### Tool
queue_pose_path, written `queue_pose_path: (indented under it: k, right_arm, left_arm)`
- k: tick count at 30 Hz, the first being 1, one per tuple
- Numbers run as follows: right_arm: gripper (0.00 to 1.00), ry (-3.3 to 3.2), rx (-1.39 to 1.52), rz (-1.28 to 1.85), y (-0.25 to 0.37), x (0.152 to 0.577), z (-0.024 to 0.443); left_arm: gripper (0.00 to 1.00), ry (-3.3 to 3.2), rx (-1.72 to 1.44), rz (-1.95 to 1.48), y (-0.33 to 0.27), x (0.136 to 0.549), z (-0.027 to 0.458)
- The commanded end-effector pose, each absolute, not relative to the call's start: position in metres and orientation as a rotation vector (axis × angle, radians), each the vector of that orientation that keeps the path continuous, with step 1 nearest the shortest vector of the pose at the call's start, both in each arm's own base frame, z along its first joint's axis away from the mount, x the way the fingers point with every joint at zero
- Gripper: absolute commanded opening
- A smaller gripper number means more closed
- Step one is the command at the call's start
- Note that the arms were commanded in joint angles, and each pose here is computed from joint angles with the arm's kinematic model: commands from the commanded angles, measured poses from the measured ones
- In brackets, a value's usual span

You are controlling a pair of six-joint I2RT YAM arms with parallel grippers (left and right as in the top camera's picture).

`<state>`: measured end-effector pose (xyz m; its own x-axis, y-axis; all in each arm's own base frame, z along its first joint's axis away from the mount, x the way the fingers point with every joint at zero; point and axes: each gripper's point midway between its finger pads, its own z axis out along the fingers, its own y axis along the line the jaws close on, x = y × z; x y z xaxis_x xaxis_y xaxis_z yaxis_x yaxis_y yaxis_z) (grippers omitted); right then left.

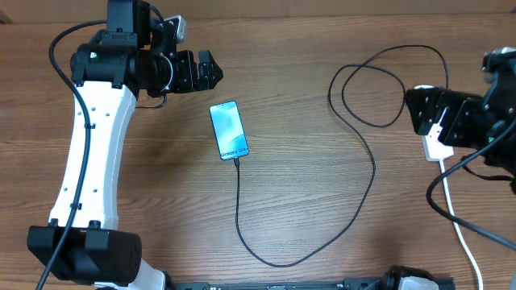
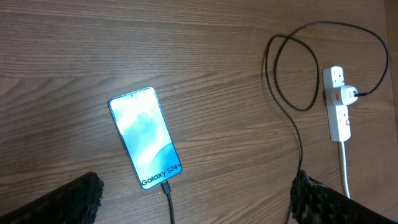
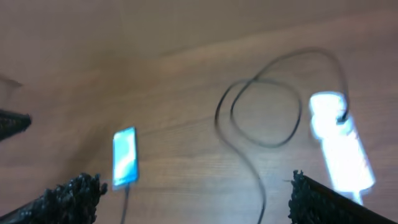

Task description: Plug charger to phone and switch on socket

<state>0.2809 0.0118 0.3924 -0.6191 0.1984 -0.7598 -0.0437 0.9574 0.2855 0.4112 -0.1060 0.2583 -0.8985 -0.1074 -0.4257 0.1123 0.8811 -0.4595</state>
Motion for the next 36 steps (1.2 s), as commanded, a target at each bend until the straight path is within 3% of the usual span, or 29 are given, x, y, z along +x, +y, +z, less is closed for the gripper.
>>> queue_pose_path:
  k: [1,8,24,36]
  right_arm:
    - [1.0,2.111,0.107,0.222,0.003,0.272,0.4]
    - [1.0,1.887,0.07,0.175,0.0,0.281,0.373]
    - [1.0,1.678,0.002,0.177,0.014,0.25,0.226]
    - [1.0,1.669,0.001,0.177,0.014,0.243,0.192]
  left_arm:
    - [0.99,2.565,0.049,-0.658,-0.106,0.411,0.27]
    - [1.0,2.565,0.049,-0.658,-0.106,0.411,0.27]
    - [1.0,2.565,0.049,-0.658,-0.106,0.411,0.27]
    - [1.0,2.565,0.049,-0.658,-0.106,0.411,0.27]
